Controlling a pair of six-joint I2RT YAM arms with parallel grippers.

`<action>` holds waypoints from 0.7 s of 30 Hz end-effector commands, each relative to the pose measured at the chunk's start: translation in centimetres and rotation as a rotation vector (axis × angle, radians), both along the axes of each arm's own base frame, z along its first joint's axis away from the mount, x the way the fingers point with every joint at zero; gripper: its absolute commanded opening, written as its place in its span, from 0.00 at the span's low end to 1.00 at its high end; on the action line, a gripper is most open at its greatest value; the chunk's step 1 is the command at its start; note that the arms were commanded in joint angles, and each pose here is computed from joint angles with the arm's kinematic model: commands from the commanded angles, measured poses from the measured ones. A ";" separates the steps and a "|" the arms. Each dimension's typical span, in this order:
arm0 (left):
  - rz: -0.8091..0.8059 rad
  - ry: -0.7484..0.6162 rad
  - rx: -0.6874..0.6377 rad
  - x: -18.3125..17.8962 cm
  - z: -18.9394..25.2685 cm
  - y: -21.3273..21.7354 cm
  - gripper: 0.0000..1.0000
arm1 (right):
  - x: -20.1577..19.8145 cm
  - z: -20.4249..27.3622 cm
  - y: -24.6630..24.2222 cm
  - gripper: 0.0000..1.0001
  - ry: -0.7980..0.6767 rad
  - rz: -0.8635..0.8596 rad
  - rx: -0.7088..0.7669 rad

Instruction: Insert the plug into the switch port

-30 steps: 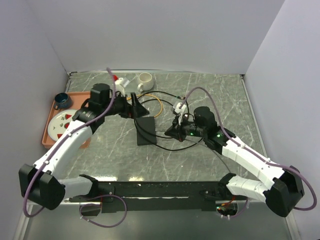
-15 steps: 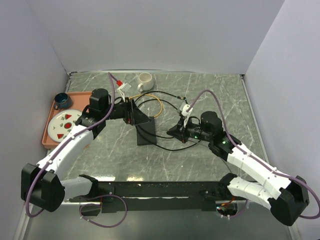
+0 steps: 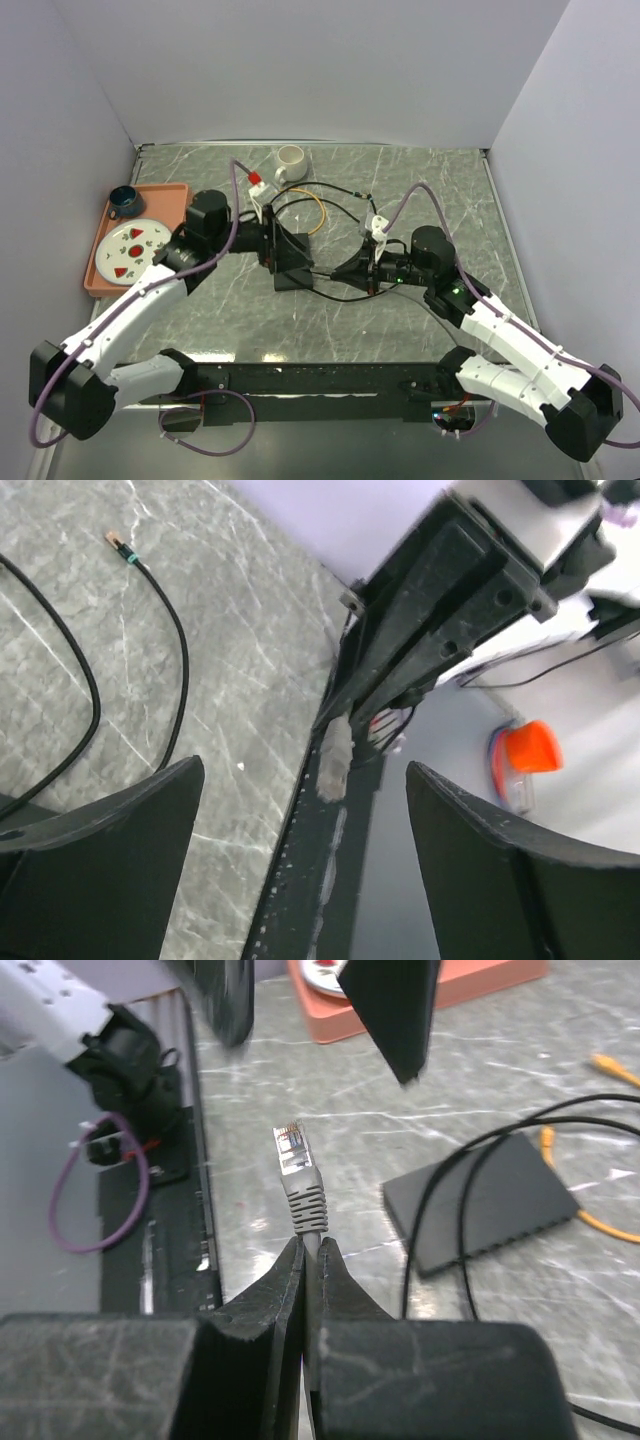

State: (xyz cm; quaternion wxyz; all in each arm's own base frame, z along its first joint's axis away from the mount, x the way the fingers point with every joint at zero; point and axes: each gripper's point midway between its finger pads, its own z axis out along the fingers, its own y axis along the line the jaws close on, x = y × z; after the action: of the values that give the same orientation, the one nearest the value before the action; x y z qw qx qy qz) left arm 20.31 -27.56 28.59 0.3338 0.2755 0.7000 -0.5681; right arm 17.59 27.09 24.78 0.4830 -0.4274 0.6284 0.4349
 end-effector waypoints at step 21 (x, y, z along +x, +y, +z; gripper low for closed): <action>0.342 -0.315 -0.010 1.6 4.6 2.2 0.80 | -1.0 5.9 -1.0 0.00 0.506 0.427 0.211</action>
State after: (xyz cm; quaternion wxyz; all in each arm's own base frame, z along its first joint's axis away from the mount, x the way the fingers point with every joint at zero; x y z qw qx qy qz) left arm 21.67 -25.34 31.77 0.5098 0.2404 0.6890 -0.4557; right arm 18.29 26.60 27.54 0.2736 -0.3394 0.6183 0.6539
